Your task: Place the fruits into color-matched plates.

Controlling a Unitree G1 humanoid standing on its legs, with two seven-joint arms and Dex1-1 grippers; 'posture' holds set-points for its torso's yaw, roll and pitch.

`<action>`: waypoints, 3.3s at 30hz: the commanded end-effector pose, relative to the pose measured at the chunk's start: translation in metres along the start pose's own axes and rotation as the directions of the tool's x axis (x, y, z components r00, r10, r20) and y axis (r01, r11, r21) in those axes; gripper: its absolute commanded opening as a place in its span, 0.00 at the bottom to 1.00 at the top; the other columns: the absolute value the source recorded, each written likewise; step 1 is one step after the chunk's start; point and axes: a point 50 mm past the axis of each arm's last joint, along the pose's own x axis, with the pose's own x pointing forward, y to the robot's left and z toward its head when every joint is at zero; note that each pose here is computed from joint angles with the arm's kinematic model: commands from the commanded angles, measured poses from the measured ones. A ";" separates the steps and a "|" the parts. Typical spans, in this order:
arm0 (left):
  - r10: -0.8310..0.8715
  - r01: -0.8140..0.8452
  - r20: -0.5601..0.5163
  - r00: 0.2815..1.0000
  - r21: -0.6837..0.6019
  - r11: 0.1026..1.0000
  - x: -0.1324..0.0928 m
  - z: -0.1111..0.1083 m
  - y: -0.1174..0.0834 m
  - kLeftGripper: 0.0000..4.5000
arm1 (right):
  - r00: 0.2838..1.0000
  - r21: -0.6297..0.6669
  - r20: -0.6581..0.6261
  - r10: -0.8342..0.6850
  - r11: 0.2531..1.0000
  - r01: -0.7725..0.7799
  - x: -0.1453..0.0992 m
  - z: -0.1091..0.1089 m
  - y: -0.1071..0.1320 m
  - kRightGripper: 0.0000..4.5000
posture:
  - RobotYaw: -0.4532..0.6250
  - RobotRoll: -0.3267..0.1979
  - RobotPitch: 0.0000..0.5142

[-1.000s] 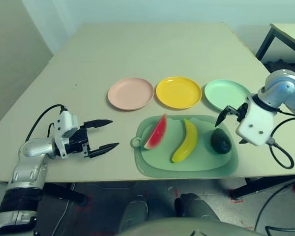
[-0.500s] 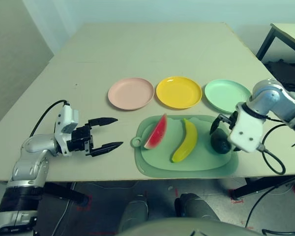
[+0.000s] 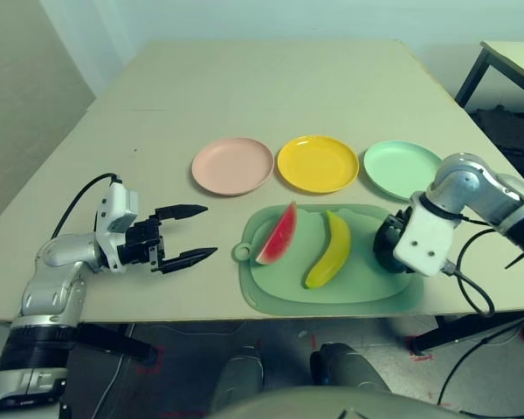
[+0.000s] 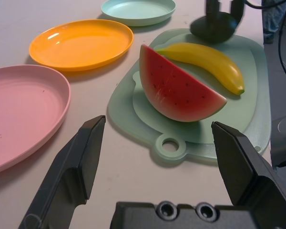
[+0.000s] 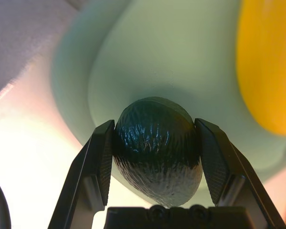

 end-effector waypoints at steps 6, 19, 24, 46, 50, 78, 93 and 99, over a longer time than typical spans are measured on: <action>0.042 -0.042 -0.006 0.999 0.005 0.999 -0.004 0.001 0.004 1.00 | 0.996 0.020 -0.017 -0.092 0.996 0.092 -0.027 -0.002 -0.015 0.63 | 0.40 0.62 0.09; 0.146 -0.146 0.014 0.989 -0.003 0.989 -0.005 0.004 0.012 1.00 | 0.883 0.165 -0.407 -0.234 0.932 0.322 -0.044 -0.069 -0.028 0.63 | 0.43 0.62 0.07; 0.168 -0.168 -0.001 0.986 0.006 0.986 -0.007 0.004 0.012 1.00 | 0.850 0.177 -0.481 -0.213 0.926 0.332 -0.029 -0.080 -0.021 0.63 | 0.44 0.62 0.08; 0.053 -0.052 -0.021 0.998 0.031 0.998 -0.001 0.004 0.015 1.00 | 0.904 -0.024 -0.273 -0.328 0.942 0.334 -0.063 -0.036 -0.068 1.00 | 0.38 0.62 0.09; 0.002 -0.002 -0.022 1.000 0.038 0.999 0.001 0.005 0.015 1.00 | 0.971 -0.177 -0.070 -0.230 0.960 0.215 -0.040 -0.005 -0.072 1.00 | 0.38 0.62 0.10; 0.044 -0.043 -0.012 0.999 0.048 0.998 -0.001 0.004 0.011 1.00 | 0.996 -0.235 -0.071 0.048 0.970 -0.064 0.036 0.017 -0.083 0.74 | 0.42 0.62 0.13; 0.038 -0.038 -0.006 0.999 0.042 0.998 0.003 0.002 0.010 1.00 | 0.942 0.043 -0.105 -0.320 0.944 0.326 -0.058 0.003 -0.122 0.37 | 0.41 0.62 0.09; 0.064 -0.065 0.018 0.998 0.064 0.996 0.003 0.004 0.009 1.00 | 0.849 0.192 -0.228 -0.477 0.832 0.520 -0.062 -0.011 -0.134 0.37 | 0.41 0.62 0.08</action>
